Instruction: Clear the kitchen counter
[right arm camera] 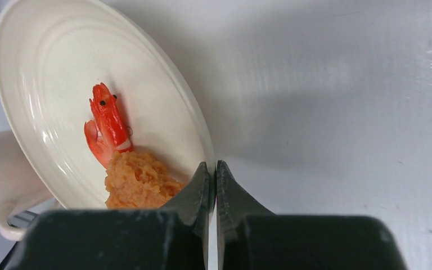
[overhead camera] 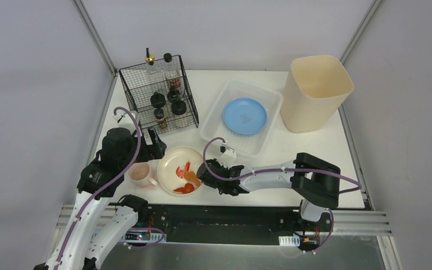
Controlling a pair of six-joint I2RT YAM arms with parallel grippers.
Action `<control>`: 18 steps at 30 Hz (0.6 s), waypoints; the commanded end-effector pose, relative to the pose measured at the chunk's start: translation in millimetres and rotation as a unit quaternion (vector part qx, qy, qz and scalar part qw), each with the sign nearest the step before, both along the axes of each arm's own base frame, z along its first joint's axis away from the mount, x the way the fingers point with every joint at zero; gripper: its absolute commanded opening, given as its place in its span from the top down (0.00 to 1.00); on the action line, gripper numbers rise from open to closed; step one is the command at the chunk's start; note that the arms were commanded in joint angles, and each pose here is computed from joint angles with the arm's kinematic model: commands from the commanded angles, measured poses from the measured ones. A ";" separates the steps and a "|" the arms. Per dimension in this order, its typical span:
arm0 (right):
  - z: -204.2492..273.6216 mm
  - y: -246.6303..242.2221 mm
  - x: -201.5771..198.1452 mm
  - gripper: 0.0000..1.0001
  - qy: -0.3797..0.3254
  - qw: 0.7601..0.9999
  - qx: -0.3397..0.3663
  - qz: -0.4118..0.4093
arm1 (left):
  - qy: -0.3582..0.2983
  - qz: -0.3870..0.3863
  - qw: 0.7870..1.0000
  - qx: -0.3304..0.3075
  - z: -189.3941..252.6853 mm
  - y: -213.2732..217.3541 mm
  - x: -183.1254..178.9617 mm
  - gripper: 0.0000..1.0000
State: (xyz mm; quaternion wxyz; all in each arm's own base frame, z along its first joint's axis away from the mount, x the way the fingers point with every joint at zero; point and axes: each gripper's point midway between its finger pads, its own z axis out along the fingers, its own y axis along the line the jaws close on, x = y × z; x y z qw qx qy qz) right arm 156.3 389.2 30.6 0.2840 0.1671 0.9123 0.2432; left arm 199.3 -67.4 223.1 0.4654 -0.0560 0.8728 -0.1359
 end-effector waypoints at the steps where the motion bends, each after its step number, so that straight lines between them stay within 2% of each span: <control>1: 35.9 -11.3 -12.0 1.00 -0.009 0.999 -0.008 0.047 | -0.006 0.012 1.000 0.007 0.0 5.5 4.2 0.11; 12: 90.3 -50.6 -48.6 1.00 0.007 0.982 -0.064 0.178 | -0.006 0.012 1.000 0.007 -0.2 5.4 4.2 0.11; 18: 140.4 -87.4 -43.7 1.00 0.003 0.977 -0.092 0.194 | -0.005 0.011 1.000 0.006 -0.4 5.1 4.1 0.11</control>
